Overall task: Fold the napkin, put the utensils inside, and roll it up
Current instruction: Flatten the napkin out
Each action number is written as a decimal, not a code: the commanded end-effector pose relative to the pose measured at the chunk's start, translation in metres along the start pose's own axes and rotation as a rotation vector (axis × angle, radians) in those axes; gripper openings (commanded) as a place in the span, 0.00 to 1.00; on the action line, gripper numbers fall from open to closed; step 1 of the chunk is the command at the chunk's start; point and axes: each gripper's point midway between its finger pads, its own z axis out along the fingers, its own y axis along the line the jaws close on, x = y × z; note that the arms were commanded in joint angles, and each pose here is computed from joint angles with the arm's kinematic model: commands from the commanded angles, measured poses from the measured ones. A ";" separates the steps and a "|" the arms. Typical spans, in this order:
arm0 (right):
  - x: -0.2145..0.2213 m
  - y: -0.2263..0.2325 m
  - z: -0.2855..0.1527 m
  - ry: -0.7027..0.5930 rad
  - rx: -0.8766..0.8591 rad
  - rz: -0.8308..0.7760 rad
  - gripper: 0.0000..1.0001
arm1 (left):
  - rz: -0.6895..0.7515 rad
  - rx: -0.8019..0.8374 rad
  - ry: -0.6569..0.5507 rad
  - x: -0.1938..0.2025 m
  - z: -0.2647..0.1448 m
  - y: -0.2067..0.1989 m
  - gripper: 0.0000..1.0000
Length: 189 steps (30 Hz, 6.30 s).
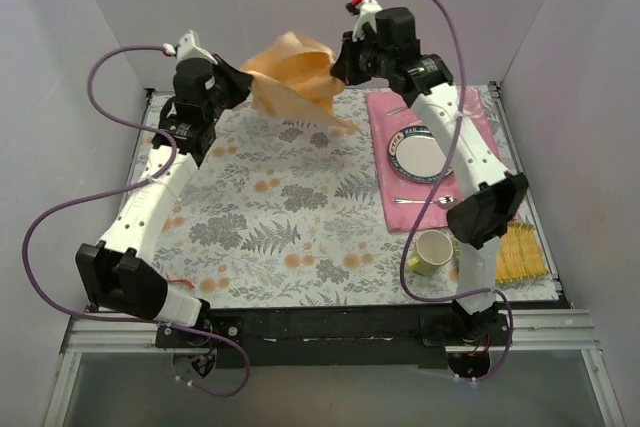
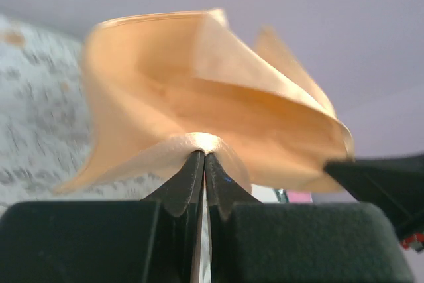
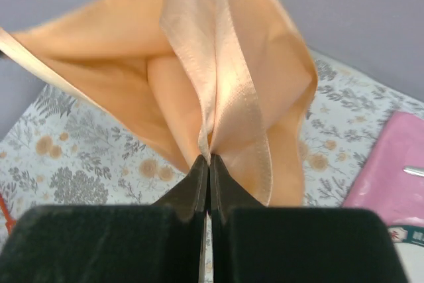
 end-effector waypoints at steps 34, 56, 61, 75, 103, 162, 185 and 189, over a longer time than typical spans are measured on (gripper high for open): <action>0.064 0.069 -0.175 0.008 -0.200 0.064 0.01 | 0.238 -0.501 -0.374 -0.112 -0.173 0.089 0.00; 0.254 0.059 -0.061 0.501 0.011 -0.003 0.79 | 0.135 -0.007 0.272 0.056 -0.046 0.071 0.79; 0.279 0.068 -0.041 0.544 -0.010 0.066 0.74 | 0.027 -0.019 0.456 0.100 -0.003 0.085 0.66; 0.305 0.069 0.001 0.544 -0.046 0.155 0.33 | -0.108 -0.178 0.513 0.175 0.048 0.143 0.32; 0.299 -0.018 0.036 0.666 0.167 0.063 0.36 | 0.119 -0.489 0.417 0.124 0.145 0.177 0.69; 0.363 -0.012 -0.111 0.551 0.706 0.585 0.58 | -0.065 -1.054 0.352 0.177 -0.107 0.324 0.00; 0.390 -0.025 -0.102 0.597 0.857 0.482 0.50 | -0.039 -0.986 0.288 0.156 -0.114 0.308 0.00; 0.356 -0.022 -0.104 0.520 0.827 0.461 0.54 | -0.035 -0.980 0.289 0.155 -0.114 0.307 0.00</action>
